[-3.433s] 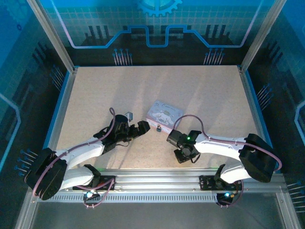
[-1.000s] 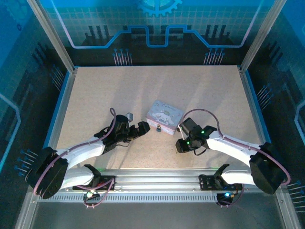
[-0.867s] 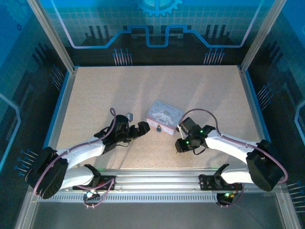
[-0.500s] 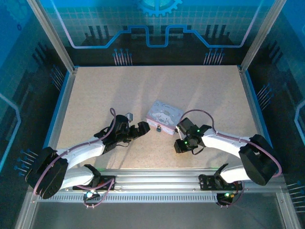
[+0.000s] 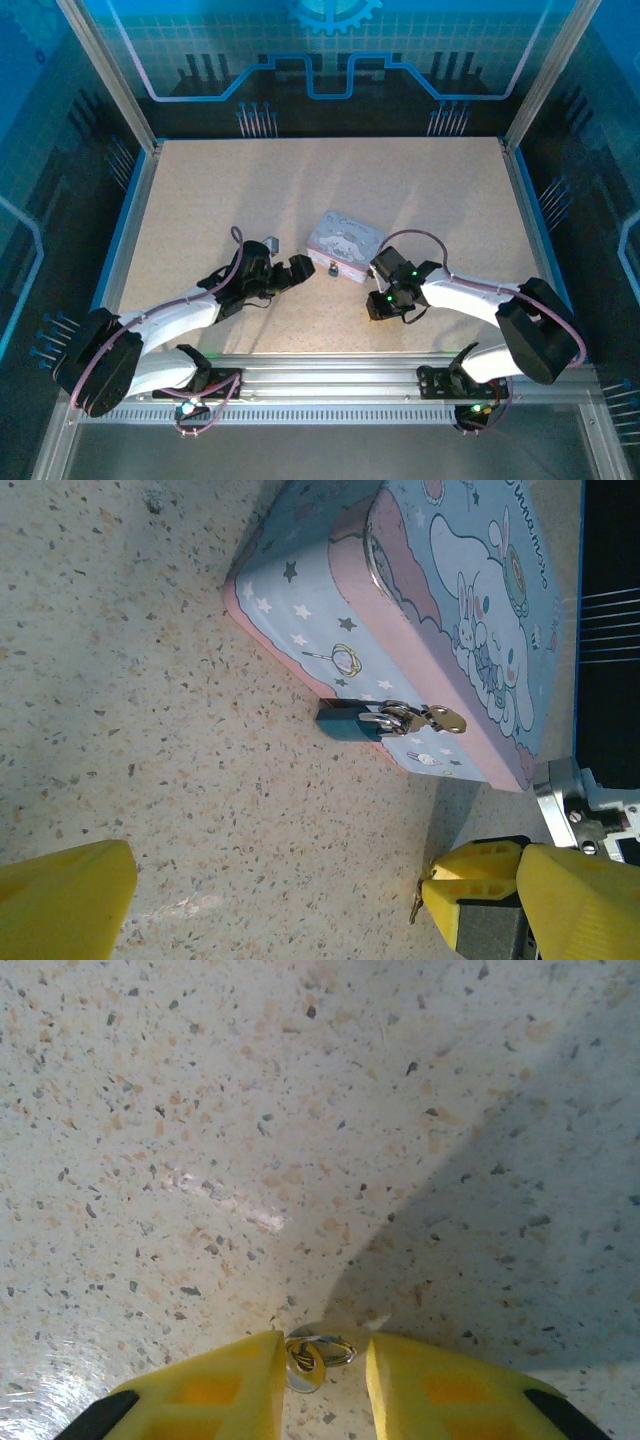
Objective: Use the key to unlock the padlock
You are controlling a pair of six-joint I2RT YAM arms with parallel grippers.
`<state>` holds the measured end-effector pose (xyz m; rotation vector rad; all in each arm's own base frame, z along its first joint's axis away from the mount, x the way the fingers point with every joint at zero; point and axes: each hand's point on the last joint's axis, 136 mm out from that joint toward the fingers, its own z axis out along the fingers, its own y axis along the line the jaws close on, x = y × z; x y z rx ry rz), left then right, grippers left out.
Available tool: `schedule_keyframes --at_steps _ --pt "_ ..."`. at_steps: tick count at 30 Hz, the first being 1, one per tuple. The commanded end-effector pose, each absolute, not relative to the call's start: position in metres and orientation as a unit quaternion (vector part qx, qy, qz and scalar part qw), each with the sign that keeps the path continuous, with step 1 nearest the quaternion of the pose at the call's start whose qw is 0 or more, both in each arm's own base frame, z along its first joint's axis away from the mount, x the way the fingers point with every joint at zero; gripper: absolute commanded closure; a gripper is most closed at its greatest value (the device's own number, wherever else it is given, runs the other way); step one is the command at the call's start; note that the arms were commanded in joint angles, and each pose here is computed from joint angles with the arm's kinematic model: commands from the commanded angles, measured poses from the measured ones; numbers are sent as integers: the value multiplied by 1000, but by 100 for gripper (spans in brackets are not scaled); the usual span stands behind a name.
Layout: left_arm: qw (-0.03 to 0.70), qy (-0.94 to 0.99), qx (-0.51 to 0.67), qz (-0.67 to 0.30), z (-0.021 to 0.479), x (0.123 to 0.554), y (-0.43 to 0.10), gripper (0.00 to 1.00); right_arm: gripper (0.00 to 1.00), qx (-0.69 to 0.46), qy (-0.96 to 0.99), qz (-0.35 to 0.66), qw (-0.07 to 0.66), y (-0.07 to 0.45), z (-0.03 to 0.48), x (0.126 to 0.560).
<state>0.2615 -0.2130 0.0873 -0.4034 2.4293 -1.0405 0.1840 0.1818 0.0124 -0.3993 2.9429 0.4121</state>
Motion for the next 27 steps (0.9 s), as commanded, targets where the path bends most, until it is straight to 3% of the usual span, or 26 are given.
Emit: schedule_keyframes --at_steps 1,10,27 --pt "240 880 -140 -385 98 265 -217 1 71 -124 980 143 56 182 3 180" --pt "239 880 -140 -385 98 265 -218 1 71 -121 982 136 51 185 -1 185" --pt "239 880 -139 -387 98 266 -219 1 96 -116 981 140 67 180 12 181"
